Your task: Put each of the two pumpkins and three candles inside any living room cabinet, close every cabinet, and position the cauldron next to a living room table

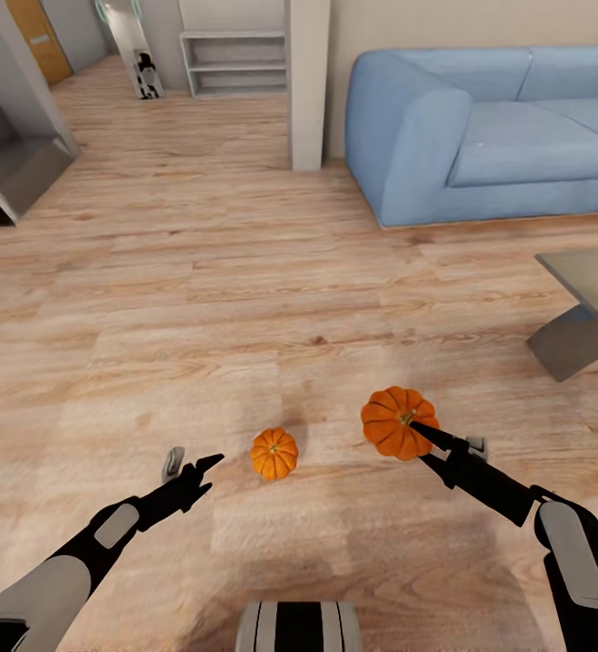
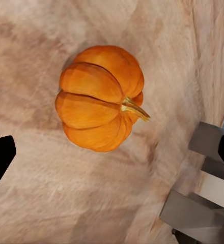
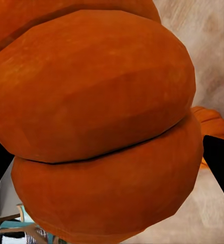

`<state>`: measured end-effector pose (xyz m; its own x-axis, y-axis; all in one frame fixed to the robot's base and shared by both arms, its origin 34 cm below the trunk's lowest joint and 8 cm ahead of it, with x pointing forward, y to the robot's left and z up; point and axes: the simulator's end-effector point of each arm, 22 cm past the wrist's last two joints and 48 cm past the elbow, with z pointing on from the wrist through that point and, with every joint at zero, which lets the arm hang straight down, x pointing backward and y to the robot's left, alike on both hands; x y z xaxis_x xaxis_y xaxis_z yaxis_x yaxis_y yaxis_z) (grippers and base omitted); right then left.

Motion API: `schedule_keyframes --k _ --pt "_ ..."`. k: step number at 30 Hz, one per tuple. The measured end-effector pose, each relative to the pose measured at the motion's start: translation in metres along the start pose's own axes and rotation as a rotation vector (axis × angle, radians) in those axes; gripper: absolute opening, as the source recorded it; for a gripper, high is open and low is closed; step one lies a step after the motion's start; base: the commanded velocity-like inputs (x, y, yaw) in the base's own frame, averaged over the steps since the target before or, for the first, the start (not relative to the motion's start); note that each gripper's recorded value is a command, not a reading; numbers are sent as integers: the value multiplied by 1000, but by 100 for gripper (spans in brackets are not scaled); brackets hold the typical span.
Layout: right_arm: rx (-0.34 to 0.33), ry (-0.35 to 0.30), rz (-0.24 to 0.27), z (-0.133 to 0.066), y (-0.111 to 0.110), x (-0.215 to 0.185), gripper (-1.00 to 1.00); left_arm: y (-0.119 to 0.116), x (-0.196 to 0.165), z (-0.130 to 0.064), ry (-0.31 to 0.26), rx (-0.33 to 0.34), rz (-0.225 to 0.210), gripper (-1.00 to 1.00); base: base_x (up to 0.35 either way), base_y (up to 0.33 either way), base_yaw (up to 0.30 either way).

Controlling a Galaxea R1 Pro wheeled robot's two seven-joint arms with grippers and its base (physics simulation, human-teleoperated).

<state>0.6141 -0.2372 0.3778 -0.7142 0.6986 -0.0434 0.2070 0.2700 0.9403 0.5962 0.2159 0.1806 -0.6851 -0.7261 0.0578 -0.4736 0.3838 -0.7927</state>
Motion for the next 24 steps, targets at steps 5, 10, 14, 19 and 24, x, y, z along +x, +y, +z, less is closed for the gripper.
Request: schedule_keyframes --k 5,10,14,19,24 --pt "14 7 13 2 -11 3 -100 9 4 3 8 -4 -11 100 0 0 0" --pt "26 23 26 7 -21 9 -100 17 7 6 15 -3 -22 100 0 0 0" --pt "37 35 36 10 -30 13 -100 22 10 8 21 5 -31 100 0 0 0" --pt "49 48 49 14 -40 19 -100 31 15 11 29 2 -44 100 0 0 0" --pt "63 55 63 16 -51 22 -100 39 18 13 35 7 -55 100 0 0 0"
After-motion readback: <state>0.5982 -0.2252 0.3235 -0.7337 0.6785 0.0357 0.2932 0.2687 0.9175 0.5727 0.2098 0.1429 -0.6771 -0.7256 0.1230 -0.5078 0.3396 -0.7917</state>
